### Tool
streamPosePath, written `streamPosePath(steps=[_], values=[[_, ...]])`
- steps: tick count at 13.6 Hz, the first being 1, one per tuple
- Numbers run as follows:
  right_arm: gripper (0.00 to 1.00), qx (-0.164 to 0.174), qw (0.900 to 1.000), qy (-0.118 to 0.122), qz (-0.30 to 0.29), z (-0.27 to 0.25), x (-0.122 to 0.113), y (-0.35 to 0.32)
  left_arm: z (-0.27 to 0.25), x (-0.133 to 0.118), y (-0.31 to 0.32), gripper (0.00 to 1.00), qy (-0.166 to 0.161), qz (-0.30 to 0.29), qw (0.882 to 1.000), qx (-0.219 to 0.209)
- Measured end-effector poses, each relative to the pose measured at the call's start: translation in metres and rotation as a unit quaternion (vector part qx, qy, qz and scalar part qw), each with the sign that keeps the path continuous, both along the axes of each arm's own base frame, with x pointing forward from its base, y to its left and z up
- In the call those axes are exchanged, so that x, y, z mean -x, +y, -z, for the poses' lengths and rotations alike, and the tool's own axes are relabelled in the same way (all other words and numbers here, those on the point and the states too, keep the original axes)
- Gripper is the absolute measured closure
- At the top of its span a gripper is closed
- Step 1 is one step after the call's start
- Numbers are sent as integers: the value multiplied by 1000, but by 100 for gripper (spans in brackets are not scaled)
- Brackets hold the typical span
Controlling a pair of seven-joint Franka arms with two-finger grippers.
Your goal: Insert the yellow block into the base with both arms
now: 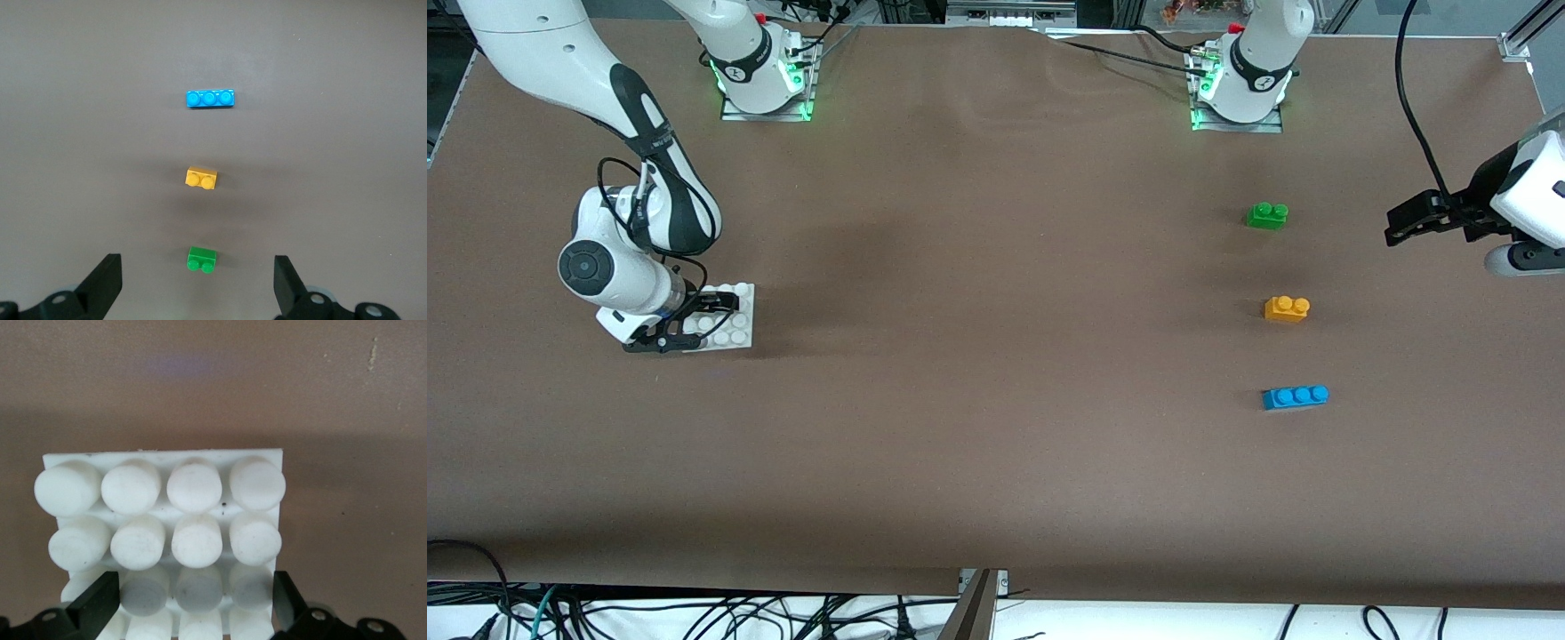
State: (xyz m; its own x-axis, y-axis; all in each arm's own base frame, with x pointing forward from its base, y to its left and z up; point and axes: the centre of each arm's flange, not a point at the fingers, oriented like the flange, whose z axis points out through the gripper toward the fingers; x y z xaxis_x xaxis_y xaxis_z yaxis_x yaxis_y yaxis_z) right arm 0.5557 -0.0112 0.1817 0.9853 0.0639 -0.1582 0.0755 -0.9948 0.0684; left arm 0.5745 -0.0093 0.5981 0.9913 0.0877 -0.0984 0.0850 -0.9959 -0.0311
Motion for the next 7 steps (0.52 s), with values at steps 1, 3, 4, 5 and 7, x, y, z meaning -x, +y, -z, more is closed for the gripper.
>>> streamPosePath(steps=[1,3,4,5,7], values=[[0,1,1000,-3,7,0,-1,4,0,0,0,0,0,0,1000,0],[0,2,1000,-13,11,-1,-3,19,0,0,0,0,0,0,1000,0],[0,2,1000,-18,8,-1,-3,26,0,0,0,0,0,0,1000,0],[0,1,1000,-23,4,-1,-4,33,0,0,0,0,0,0,1000,0],[0,-1,999,-34,-7,-2,-6,48,0,0,0,0,0,0,1000,0]])
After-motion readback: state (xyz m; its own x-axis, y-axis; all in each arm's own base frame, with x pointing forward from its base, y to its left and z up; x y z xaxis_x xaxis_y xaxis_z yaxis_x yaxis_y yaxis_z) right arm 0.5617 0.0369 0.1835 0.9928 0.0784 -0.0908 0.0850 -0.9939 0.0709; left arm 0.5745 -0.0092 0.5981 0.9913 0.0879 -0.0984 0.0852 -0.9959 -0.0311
